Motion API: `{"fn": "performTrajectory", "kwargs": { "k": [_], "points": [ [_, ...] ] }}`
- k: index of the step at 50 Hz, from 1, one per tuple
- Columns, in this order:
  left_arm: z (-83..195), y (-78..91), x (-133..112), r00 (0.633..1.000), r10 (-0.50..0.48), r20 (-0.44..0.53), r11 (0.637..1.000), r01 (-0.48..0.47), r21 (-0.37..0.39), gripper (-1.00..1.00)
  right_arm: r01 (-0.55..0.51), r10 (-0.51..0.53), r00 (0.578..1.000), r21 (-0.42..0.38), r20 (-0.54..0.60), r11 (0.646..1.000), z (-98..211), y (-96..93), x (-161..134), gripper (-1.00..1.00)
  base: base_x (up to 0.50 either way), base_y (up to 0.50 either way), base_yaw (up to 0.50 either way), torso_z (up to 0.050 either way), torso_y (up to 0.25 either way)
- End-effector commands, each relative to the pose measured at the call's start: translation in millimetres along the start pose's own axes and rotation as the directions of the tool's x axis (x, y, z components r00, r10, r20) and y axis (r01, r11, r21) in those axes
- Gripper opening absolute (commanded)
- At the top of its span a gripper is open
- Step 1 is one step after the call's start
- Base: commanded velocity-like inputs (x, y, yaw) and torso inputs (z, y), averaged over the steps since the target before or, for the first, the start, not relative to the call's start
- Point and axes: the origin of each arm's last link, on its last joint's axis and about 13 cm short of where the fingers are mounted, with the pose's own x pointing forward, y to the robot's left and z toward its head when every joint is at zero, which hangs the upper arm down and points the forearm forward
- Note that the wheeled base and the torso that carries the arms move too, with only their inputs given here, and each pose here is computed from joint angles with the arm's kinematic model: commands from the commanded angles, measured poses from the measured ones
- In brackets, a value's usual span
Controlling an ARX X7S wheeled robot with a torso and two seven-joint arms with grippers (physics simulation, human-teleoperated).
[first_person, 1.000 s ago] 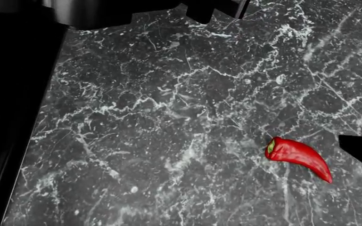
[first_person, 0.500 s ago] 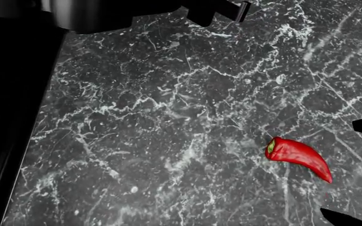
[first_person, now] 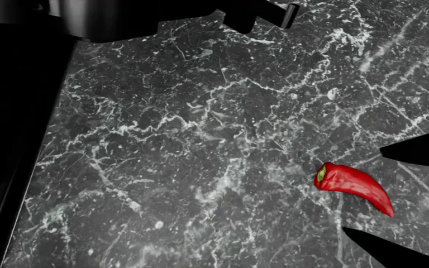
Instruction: Place both pans onto different burners. Then place the chili pepper and the skewer on different pans.
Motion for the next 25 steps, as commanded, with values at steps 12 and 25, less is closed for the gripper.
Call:
{"fn": "performTrajectory", "kwargs": {
  "k": [12, 25],
  "points": [
    [-7.3, 2.7, 2.8, 1.000, 0.003, -0.011, 1.000, -0.003, 0.003, -1.00, -0.002, 0.001, 0.998, -0.011, -0.062, 1.000, -10.1, -5.1, 19.6, 1.00, 0.00, 0.00, 0.00, 0.000, 0.001],
    [-8.9, 2.9, 3.5, 1.000, 0.000, -0.014, 1.000, 0.000, 0.000, -1.00, 0.029, -0.030, 0.994, -0.017, -0.101, 0.999, -13.9, -9.3, 27.5, 1.00, 0.00, 0.00, 0.00, 0.000, 0.000]
  ]
}}
